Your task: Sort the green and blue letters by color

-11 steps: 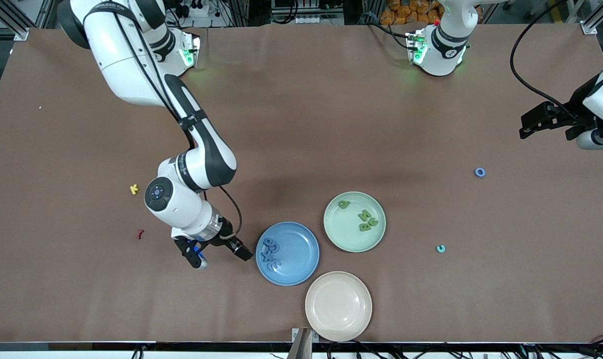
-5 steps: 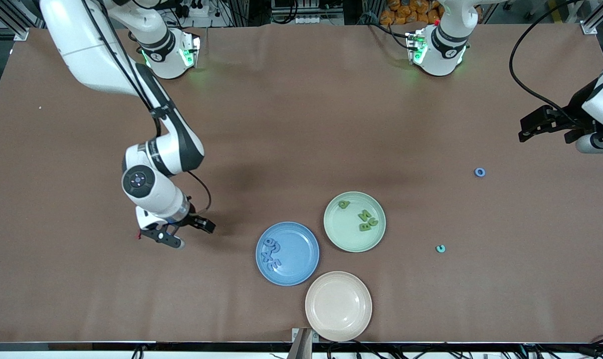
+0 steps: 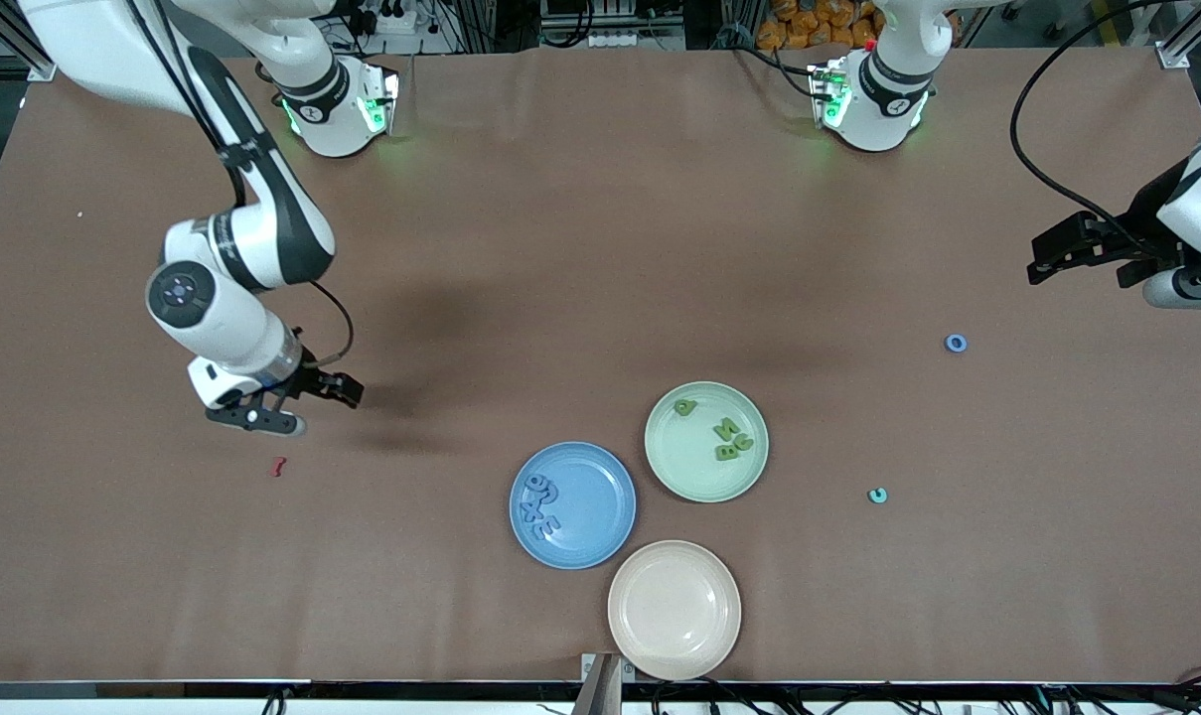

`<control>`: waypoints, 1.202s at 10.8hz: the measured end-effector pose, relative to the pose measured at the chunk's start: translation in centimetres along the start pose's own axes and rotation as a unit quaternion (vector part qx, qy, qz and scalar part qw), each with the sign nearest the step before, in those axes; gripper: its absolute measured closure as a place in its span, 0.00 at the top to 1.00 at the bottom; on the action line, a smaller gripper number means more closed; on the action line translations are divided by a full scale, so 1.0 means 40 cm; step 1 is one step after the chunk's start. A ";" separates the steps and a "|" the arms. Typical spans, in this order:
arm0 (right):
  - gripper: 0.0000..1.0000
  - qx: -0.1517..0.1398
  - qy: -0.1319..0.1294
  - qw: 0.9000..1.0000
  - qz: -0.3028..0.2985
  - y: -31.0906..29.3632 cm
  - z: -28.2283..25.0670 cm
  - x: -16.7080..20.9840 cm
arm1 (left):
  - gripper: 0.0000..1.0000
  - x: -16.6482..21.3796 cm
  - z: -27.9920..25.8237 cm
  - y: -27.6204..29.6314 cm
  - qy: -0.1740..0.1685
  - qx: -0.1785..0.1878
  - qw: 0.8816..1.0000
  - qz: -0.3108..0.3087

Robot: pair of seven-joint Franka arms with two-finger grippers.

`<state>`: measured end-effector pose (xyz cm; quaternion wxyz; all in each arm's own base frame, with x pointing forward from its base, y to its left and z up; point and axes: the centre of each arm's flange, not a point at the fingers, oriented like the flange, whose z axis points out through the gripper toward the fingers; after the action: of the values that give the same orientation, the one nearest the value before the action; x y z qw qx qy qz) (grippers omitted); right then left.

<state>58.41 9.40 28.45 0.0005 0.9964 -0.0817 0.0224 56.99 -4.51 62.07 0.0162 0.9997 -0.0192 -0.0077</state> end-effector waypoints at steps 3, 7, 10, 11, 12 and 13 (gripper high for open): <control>1.00 -0.029 -0.027 0.998 -0.038 0.095 -0.106 -0.046 | 1.00 0.001 0.000 -0.002 0.000 0.000 1.000 -0.001; 1.00 -0.047 -0.013 0.997 -0.061 0.042 -0.298 -0.090 | 1.00 0.003 0.000 -0.002 0.003 0.000 1.000 -0.001; 1.00 -0.004 -0.036 0.997 -0.061 0.011 -0.458 -0.065 | 1.00 0.004 0.000 -0.003 0.004 0.000 1.000 -0.001; 1.00 0.007 -0.038 0.997 -0.072 0.024 -0.510 -0.051 | 1.00 0.004 0.000 -0.003 0.004 0.000 1.000 -0.001; 1.00 0.012 -0.035 0.996 -0.083 0.047 -0.554 -0.037 | 1.00 0.004 0.000 -0.003 0.004 0.000 1.000 -0.001; 1.00 0.013 -0.034 0.995 -0.089 0.071 -0.590 -0.027 | 1.00 0.004 0.000 -0.003 0.005 0.000 1.000 -0.001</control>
<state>55.85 6.89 51.95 -0.0134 0.9998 0.0076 -0.0102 57.17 -4.39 62.07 0.0167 0.9997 -0.0180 -0.0032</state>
